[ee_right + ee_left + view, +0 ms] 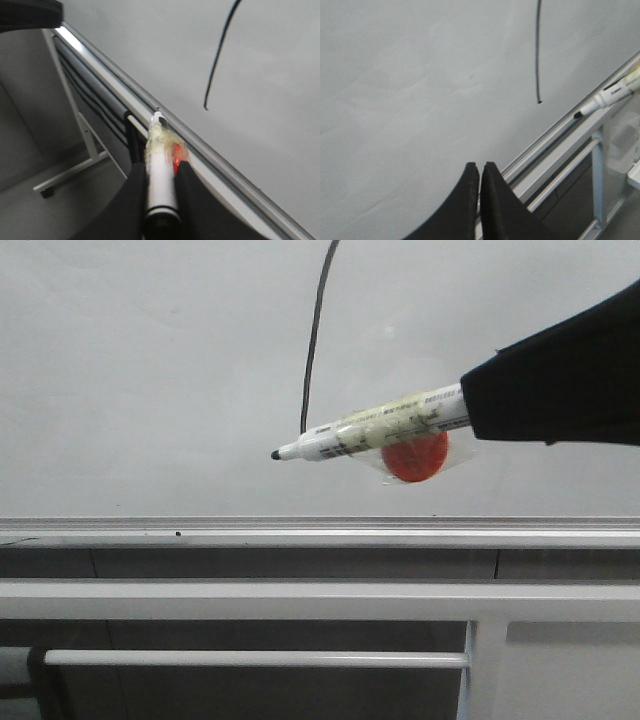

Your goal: Write number 1 on whiteboard

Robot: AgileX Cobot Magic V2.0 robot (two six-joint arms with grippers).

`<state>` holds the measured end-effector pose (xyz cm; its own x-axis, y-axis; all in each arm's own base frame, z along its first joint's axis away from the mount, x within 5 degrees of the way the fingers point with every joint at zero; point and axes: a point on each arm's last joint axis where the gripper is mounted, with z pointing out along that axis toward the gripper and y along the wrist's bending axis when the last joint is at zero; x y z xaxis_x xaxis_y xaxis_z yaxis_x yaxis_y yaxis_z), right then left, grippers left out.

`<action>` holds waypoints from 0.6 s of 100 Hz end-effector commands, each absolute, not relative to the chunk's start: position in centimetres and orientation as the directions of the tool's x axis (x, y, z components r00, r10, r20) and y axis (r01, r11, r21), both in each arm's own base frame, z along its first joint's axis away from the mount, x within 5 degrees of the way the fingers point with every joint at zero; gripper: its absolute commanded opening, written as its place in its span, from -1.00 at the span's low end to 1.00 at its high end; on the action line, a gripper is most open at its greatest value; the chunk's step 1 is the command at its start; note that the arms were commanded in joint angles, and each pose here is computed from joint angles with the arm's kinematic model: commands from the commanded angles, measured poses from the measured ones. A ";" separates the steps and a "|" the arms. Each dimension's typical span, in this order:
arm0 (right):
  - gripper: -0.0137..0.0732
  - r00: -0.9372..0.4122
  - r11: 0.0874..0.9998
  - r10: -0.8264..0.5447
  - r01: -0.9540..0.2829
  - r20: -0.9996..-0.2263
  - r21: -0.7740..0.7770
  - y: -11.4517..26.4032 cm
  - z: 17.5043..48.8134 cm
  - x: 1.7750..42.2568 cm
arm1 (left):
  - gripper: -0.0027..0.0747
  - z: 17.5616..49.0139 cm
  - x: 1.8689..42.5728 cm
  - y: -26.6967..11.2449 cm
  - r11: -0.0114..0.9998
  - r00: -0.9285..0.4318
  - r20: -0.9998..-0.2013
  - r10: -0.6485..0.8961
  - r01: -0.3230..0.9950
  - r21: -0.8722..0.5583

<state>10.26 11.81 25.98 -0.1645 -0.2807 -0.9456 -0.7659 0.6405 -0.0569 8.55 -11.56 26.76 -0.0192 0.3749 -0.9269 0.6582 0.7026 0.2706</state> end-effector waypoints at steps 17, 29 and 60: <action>-0.83 -0.186 0.583 -0.313 -0.812 -0.932 -0.034 12.4 26.3 10.0 | -0.46 27.6 7.3 -13.9 0.457 0.256 -0.862 0.438 0.762 0.458; -0.83 -0.180 0.561 -0.309 -0.827 -0.934 -0.026 13.1 27.5 10.2 | 0.08 26.8 7.4 -14.7 0.417 0.280 -0.828 0.486 0.759 0.501; -0.83 -0.187 0.545 -0.320 -0.838 -0.929 -0.019 15.4 29.2 11.9 | 0.17 26.9 8.0 -16.6 0.361 0.352 -0.766 0.538 0.725 0.586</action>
<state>11.15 14.89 27.79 -0.2118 -0.3554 -0.9104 -0.8528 0.5222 -0.0055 7.81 -16.00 25.52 0.3071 0.5582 -0.7708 0.7583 0.3459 0.5526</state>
